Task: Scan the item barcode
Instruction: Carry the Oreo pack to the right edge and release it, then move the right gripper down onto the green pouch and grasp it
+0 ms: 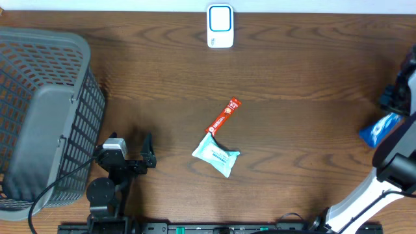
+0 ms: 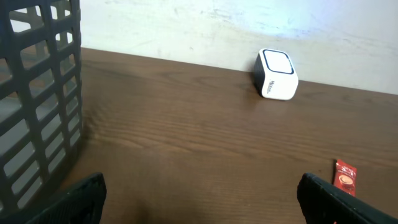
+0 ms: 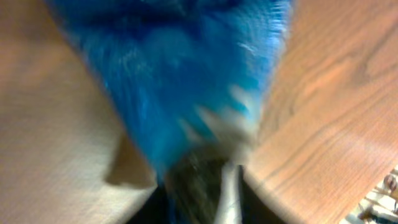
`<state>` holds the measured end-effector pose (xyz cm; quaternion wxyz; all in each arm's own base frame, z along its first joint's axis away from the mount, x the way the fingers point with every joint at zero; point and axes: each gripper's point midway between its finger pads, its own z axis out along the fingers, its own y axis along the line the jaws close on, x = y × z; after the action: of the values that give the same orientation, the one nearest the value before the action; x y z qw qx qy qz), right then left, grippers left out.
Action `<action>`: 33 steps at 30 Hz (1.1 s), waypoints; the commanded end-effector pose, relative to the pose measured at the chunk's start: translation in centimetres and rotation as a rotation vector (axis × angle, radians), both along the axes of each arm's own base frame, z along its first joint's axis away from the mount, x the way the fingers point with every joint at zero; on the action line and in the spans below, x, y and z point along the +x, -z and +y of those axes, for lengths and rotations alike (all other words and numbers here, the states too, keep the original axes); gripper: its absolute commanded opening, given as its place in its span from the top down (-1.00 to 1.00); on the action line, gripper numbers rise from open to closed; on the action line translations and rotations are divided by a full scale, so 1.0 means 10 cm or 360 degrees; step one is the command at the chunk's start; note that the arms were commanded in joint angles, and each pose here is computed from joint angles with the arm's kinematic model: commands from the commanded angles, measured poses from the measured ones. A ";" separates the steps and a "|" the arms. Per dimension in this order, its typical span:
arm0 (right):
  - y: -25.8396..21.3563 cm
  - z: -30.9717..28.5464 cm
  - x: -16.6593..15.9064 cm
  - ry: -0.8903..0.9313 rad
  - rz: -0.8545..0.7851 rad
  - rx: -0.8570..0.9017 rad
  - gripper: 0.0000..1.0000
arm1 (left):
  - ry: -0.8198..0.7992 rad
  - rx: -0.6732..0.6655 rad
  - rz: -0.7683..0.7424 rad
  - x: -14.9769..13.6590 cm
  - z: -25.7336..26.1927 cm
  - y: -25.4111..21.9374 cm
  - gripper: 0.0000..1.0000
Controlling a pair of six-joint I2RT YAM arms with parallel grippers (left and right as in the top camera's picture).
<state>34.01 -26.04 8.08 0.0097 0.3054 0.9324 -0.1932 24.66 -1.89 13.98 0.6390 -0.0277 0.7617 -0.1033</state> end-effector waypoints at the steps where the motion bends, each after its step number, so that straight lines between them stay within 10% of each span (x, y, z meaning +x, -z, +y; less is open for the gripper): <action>1: -0.03 0.04 0.08 0.0003 -0.0053 0.0044 -0.98 | 0.0009 -0.0014 0.0079 -0.02 -0.01 0.16 -0.96; 11: -0.50 1.40 0.46 -0.0198 -0.0102 0.0375 -0.99 | 0.0010 -0.0014 0.0079 -0.02 -0.01 0.16 -0.96; 16: -0.49 2.55 0.52 -0.0810 -0.0015 0.0751 -0.98 | 0.0010 -0.0013 0.0079 -0.02 -0.01 0.16 -0.96; 33: -0.62 4.83 -0.63 -0.2104 0.0453 0.1390 -0.99 | 0.0009 -0.0014 0.0079 -0.02 -0.01 0.16 -0.96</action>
<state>29.34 20.25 13.57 -0.1202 -0.3127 0.9280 0.1628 24.66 -1.89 13.98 0.6390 -0.0277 0.7617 -0.1033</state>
